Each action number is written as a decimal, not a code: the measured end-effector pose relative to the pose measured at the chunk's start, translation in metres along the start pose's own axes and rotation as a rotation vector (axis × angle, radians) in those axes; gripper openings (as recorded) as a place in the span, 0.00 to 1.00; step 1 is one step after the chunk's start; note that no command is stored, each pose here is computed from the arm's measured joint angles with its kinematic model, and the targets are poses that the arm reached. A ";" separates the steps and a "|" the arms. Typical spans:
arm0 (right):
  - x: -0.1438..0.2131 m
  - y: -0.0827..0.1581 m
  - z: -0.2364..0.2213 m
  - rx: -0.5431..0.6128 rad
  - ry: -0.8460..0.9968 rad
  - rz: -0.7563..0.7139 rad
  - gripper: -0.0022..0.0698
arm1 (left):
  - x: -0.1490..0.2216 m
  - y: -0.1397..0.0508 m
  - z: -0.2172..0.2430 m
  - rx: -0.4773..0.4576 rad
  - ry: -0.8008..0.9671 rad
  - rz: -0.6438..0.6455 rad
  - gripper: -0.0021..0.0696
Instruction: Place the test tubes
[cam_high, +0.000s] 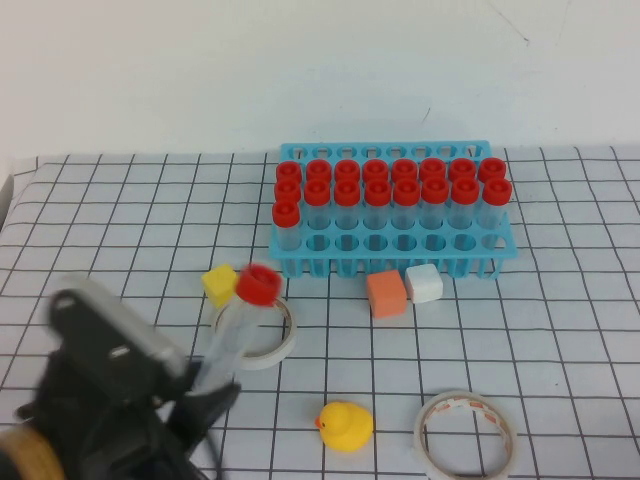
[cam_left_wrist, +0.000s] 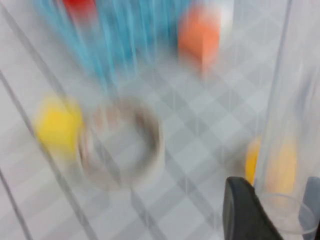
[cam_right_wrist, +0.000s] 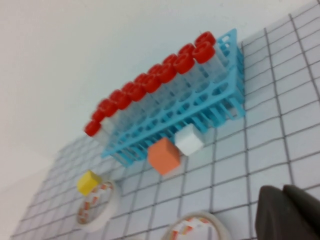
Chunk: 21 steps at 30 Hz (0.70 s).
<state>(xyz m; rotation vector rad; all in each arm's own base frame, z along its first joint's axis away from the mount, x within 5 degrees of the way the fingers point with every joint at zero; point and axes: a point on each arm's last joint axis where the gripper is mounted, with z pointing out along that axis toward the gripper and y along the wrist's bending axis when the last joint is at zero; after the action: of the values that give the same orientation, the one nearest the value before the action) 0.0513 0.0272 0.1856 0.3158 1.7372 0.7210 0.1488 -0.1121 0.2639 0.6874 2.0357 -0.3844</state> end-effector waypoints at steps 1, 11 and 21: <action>0.000 0.001 0.000 -0.010 -0.003 0.011 0.03 | 0.001 0.000 -0.006 -0.003 -0.081 -0.004 0.33; -0.006 0.029 -0.003 -0.270 -0.008 -0.151 0.03 | 0.002 0.002 -0.017 -0.003 -0.454 -0.109 0.33; -0.051 0.071 0.025 -0.441 0.068 -0.472 0.05 | -0.005 -0.003 0.031 0.088 -0.579 -0.188 0.33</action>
<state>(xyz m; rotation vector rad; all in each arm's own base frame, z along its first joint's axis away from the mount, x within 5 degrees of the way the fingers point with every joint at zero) 0.0784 0.0611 0.2651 -0.4130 1.5784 0.7424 0.1701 -0.1317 0.2519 0.3760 1.5368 -0.6981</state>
